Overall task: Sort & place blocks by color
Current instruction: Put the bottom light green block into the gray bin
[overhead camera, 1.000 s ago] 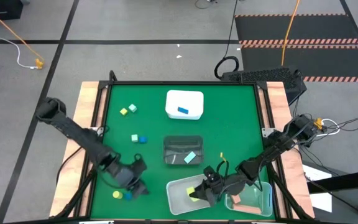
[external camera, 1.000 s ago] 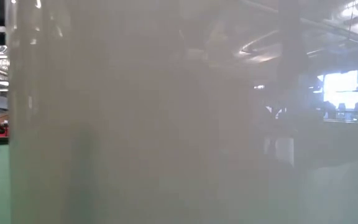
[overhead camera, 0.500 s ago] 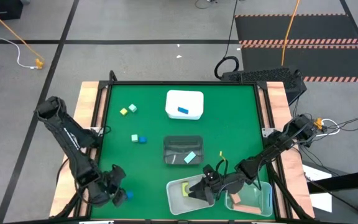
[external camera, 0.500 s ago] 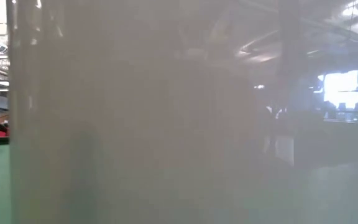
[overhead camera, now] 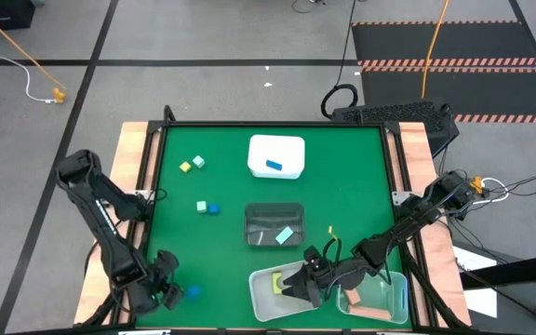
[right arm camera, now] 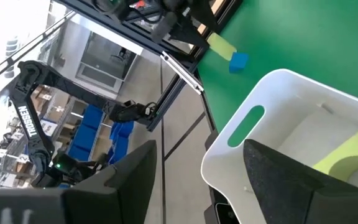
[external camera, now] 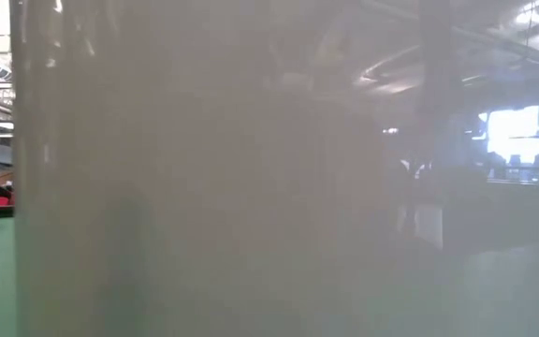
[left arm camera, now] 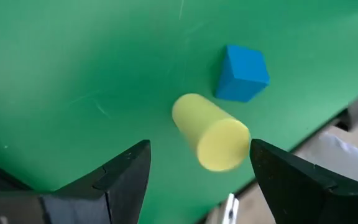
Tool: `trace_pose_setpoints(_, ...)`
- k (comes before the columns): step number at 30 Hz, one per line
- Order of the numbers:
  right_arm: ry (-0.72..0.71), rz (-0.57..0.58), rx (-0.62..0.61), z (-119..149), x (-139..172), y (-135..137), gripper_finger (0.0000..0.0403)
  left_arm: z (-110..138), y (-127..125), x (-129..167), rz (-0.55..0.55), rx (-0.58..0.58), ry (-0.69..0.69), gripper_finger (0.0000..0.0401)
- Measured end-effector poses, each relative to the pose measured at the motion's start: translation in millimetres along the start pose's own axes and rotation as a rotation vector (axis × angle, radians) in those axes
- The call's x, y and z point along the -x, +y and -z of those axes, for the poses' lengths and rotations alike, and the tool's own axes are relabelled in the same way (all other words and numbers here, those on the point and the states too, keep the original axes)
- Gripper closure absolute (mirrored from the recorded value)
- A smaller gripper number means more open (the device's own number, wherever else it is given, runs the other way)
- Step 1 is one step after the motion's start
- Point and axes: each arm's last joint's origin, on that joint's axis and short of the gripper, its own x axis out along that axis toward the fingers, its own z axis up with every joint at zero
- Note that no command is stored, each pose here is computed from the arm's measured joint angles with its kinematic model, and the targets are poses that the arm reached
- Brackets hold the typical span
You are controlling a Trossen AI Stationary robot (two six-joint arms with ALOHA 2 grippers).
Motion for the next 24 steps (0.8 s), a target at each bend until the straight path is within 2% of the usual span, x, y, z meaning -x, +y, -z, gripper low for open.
trace_pose_setpoints(10, -0.008, 0.005, 0.025, -3, -1, -1, 0.0172, -2, 1, -20, -0.089, 0.026, -0.048, 0.0133)
trace_pose_setpoints(13, -0.021, 0.011, 0.022, -7, -3, -3, 0.0172, -3, 0, -23, -0.097, 0.024, -0.054, 0.0167)
trace_pose_setpoints(18, -0.042, 0.021, 0.017, -14, -5, -6, 0.0172, -3, 0, -24, -0.096, 0.023, -0.059, 0.0272)
trace_pose_setpoints(24, -0.055, 0.028, 0.014, -19, -6, -7, 0.0172, -3, -1, -24, -0.077, 0.023, -0.061, 0.0274)
